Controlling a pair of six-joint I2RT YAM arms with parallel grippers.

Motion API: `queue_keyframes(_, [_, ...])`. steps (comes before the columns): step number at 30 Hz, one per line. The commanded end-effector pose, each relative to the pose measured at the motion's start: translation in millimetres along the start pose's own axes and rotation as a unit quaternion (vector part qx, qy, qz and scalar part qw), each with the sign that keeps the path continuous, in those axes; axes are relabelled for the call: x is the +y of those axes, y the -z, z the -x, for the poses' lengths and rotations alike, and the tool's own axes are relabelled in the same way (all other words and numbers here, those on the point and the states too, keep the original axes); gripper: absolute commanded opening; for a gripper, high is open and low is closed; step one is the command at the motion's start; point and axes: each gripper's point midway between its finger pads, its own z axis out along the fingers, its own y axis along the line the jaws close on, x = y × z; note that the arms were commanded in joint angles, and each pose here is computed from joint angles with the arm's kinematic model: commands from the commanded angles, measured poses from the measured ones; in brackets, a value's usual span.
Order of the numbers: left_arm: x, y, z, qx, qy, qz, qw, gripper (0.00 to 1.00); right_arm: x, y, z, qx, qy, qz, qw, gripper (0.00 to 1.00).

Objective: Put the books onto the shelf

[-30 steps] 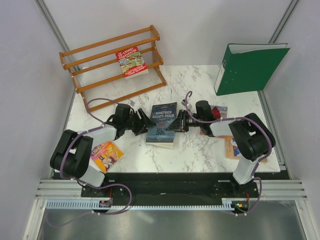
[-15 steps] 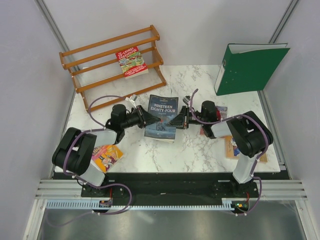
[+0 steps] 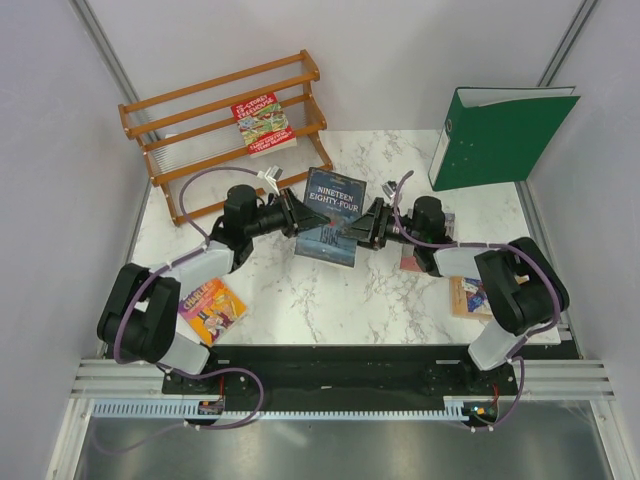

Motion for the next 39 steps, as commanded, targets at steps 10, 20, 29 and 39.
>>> queue_keyframes(10, [-79, 12, -4, 0.041, -0.049, -0.145, 0.987, 0.02, 13, 7, 19, -0.092, 0.006, 0.046, 0.995, 0.82])
queue_keyframes(20, [-51, 10, -25, 0.076, -0.015, -0.137, 0.987, 0.02, 29, 13, 14, -0.106, -0.022, 0.159, 0.981, 0.98])
queue_keyframes(29, [-4, 6, -40, 0.091, -0.001, -0.060, 0.994, 0.02, 52, 18, 19, -0.110, 0.009, 0.178, 0.978, 0.76])
queue_keyframes(39, [37, 3, -50, 0.111, 0.007, 0.016, 0.994, 0.02, 65, 19, 21, -0.106, 0.024, 0.185, 0.977, 0.01])
